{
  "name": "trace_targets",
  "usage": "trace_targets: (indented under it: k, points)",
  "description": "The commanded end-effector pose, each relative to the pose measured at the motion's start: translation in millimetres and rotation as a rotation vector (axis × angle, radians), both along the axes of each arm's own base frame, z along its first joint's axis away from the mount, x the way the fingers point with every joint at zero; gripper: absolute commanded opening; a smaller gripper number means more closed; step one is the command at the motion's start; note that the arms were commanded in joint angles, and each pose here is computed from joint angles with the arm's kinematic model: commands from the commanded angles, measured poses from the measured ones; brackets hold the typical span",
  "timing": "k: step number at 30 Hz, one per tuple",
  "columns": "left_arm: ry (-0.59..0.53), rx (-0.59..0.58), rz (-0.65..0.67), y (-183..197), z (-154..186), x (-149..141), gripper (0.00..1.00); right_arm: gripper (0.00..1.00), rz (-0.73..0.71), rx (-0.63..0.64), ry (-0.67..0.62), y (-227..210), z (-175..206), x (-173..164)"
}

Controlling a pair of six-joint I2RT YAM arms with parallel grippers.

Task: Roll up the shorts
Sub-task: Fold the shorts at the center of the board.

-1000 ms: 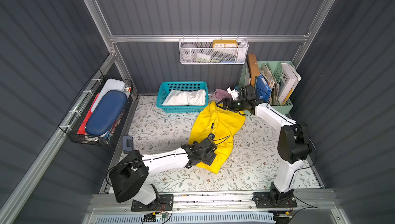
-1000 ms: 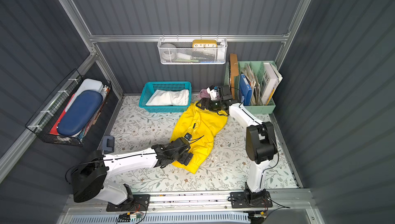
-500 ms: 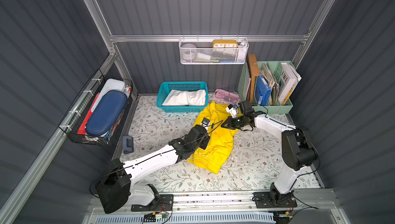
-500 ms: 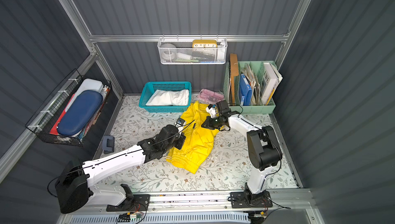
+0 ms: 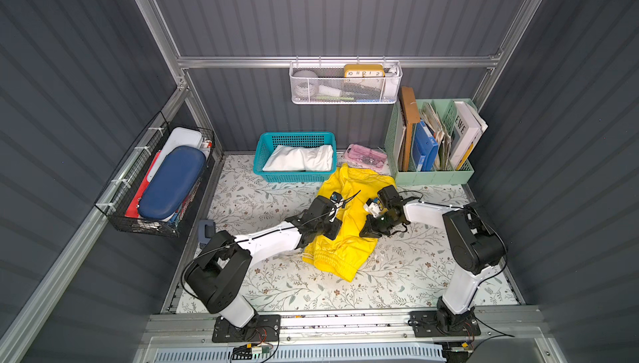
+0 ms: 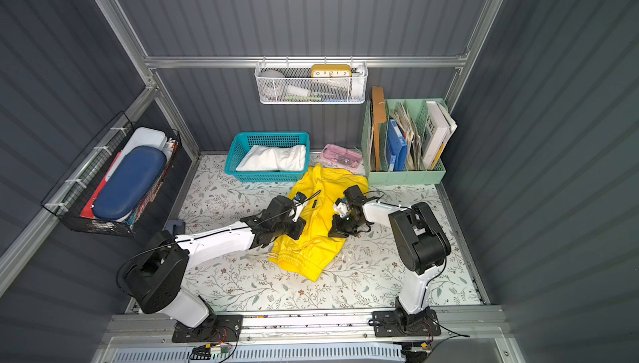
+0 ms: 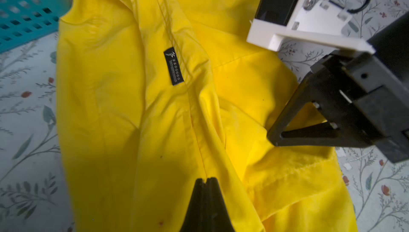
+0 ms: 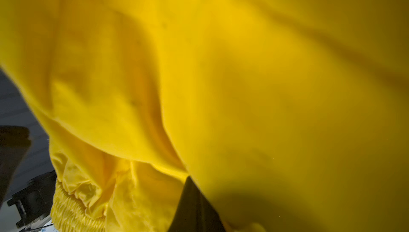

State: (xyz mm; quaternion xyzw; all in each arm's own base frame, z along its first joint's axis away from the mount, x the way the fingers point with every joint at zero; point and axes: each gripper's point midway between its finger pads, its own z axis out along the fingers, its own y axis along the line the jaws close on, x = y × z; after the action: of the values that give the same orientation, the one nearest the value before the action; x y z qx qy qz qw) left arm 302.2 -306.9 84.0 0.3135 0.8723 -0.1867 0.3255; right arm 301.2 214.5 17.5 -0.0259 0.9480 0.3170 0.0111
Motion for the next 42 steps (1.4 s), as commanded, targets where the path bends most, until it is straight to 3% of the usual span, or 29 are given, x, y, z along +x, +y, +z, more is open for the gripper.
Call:
trace_targets:
  k: [1,9,14,19,23,27,34,38,42]
  points:
    - [0.074,-0.028,-0.036,-7,-9,-7,0.0,0.0,-0.021,-0.115,0.059,-31,-17,-3]
    - [0.281,-0.111,-0.112,-21,-39,-42,0.0,0.0,-0.082,-0.177,0.067,-77,-13,15]
    - [0.314,-0.123,-0.139,-21,-46,-51,0.0,0.0,-0.098,-0.198,0.054,-87,-8,27]
    - [0.389,-0.235,-0.209,-42,-38,-67,0.0,0.0,-0.099,-0.273,0.039,-98,-7,43]
    - [0.411,-0.226,-0.249,-58,-45,-84,0.0,0.0,-0.107,-0.324,0.01,-110,-1,56]
    - [0.391,-0.22,-0.248,-60,-39,-85,0.0,0.0,-0.099,-0.265,-0.067,-104,24,69]
    - [0.148,-0.181,-0.164,-55,23,-41,0.0,0.0,-0.04,-0.148,-0.217,-68,81,75]
    - [0.039,-0.201,-0.083,-40,55,-19,0.0,0.0,0.023,-0.134,-0.21,-34,84,74]
    - [0.051,-0.175,0.041,-12,41,-9,0.0,0.0,-0.001,-0.124,-0.171,-18,69,82]
